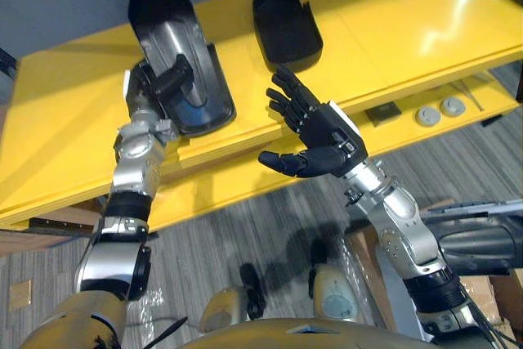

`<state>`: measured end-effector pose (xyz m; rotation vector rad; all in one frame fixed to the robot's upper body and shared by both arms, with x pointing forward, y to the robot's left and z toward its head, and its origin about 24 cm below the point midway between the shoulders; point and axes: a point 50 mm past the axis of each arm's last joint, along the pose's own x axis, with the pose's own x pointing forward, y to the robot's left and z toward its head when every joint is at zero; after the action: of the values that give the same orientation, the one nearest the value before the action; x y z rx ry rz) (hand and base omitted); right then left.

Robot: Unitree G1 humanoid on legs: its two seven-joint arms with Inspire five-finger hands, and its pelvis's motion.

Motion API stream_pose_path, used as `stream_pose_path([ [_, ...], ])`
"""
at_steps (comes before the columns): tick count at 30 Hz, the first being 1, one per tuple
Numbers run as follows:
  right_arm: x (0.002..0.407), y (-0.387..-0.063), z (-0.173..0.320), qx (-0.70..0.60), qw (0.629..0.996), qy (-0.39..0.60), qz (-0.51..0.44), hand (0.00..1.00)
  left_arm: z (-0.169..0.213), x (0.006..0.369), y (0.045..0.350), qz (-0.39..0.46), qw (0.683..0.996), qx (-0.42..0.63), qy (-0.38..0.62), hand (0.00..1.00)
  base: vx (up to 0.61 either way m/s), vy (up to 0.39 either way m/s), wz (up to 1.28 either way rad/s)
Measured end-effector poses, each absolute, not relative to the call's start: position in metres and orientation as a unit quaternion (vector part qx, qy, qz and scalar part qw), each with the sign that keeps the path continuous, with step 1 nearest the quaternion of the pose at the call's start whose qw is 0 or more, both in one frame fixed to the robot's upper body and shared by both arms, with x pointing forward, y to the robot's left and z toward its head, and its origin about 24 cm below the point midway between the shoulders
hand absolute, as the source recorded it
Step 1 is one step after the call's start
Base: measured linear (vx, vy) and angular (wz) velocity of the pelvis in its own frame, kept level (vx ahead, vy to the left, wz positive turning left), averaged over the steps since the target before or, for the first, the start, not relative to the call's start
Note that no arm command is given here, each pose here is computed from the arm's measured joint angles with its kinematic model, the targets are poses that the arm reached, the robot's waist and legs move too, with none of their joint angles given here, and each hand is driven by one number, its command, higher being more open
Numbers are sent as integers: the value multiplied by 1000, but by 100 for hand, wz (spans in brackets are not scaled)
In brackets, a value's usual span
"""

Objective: Walk over and take three plastic housings, then place them on the shelf

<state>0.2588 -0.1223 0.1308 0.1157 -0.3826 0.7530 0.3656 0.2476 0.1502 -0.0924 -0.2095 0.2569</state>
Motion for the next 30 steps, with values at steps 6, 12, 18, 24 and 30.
stream_pose_path([
  [6, 257, -114, 145, 68, 898, -212, 380, 100, 170, 371, 247, 144, 980, -50, -131, 100, -32, 20, -3],
  [12, 255, -107, 143, 73, 895, -206, 390, 100, 181, 374, 247, 143, 980, -31, -132, 100, -8, 12, -3],
  [18, 252, -105, 147, 76, 894, -214, 387, 100, 185, 376, 252, 158, 979, -22, -127, 100, 0, 0, 0],
  [24, 248, -107, 134, 91, 907, -192, 363, 100, 175, 378, 260, 183, 980, -6, -80, 100, 9, 1, -4],
  [30, 242, -99, 126, 112, 906, -178, 367, 100, 169, 377, 264, 207, 976, -9, -60, 100, 33, 20, -3],
])
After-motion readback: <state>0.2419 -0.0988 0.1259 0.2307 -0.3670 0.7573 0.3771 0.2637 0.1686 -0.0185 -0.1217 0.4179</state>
